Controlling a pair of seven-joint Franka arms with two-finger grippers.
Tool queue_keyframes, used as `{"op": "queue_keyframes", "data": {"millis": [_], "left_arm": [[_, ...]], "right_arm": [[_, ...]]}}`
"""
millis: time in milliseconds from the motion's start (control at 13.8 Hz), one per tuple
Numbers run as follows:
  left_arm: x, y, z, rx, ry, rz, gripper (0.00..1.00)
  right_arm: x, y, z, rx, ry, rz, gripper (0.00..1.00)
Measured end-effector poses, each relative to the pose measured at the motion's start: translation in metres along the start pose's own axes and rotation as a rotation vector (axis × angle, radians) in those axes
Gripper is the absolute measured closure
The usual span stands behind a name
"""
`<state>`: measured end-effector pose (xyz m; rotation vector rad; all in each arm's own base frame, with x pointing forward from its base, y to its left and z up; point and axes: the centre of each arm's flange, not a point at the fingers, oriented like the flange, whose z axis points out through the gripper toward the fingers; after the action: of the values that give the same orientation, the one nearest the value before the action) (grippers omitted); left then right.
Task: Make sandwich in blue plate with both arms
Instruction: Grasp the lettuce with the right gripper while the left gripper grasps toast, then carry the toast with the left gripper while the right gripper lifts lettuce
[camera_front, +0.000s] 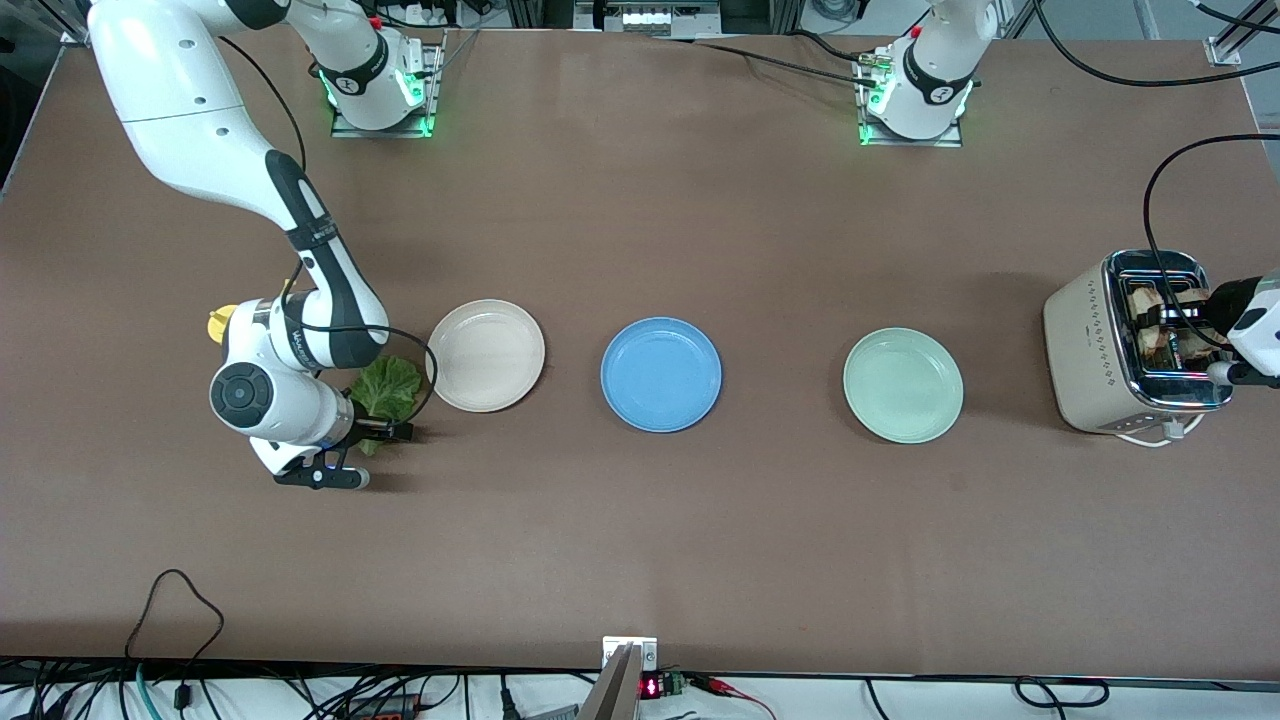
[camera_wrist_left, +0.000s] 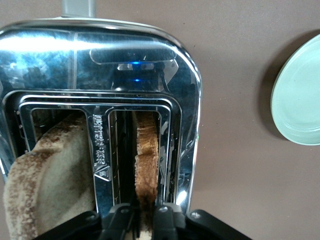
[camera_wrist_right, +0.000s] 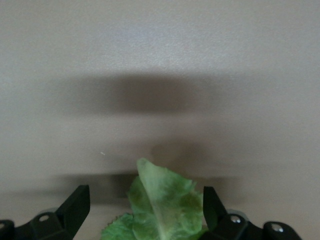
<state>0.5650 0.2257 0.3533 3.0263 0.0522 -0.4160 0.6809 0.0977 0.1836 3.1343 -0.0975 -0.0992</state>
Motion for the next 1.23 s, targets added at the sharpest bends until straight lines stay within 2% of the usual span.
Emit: {"op": "queue_keyframes", "data": {"millis": [145, 362, 435, 507, 579, 652, 797, 942, 1231], "left_arm": [[0.000, -0.001, -0.006, 0.019, 0.003, 0.005, 0.91], [-0.013, 0.007, -0.053, 0.019, -0.015, 0.012, 0.91], [-0.023, 0.016, -0.084, 0.013, -0.035, 0.019, 0.91], [-0.034, 0.029, -0.115, 0.007, -0.059, 0.032, 0.91], [-0.045, 0.046, -0.141, 0.003, -0.083, 0.054, 0.91], [-0.053, 0.068, -0.161, 0.003, -0.103, 0.086, 0.91], [-0.053, 0.120, -0.171, 0.007, -0.142, 0.171, 0.91], [-0.038, 0.178, -0.154, -0.025, -0.170, 0.264, 0.91], [0.008, 0.287, -0.102, -0.238, -0.160, 0.257, 0.91]], "right_arm": [[0.002, 0.005, -0.002, -0.002, 0.004, 0.009, 0.04], [0.003, 0.009, -0.001, -0.005, 0.003, 0.015, 0.39], [0.003, 0.010, -0.001, -0.005, 0.003, 0.015, 0.46], [0.003, 0.010, -0.001, -0.005, 0.001, 0.016, 0.61], [0.003, 0.010, -0.001, -0.006, -0.001, 0.016, 0.69], [0.002, 0.011, -0.001, -0.006, -0.003, 0.016, 0.83], [0.002, 0.012, -0.001, -0.008, -0.008, 0.018, 0.96], [0.002, 0.014, 0.000, -0.009, -0.013, 0.020, 0.96], [0.002, 0.015, 0.000, -0.009, -0.016, 0.022, 0.96]]}}
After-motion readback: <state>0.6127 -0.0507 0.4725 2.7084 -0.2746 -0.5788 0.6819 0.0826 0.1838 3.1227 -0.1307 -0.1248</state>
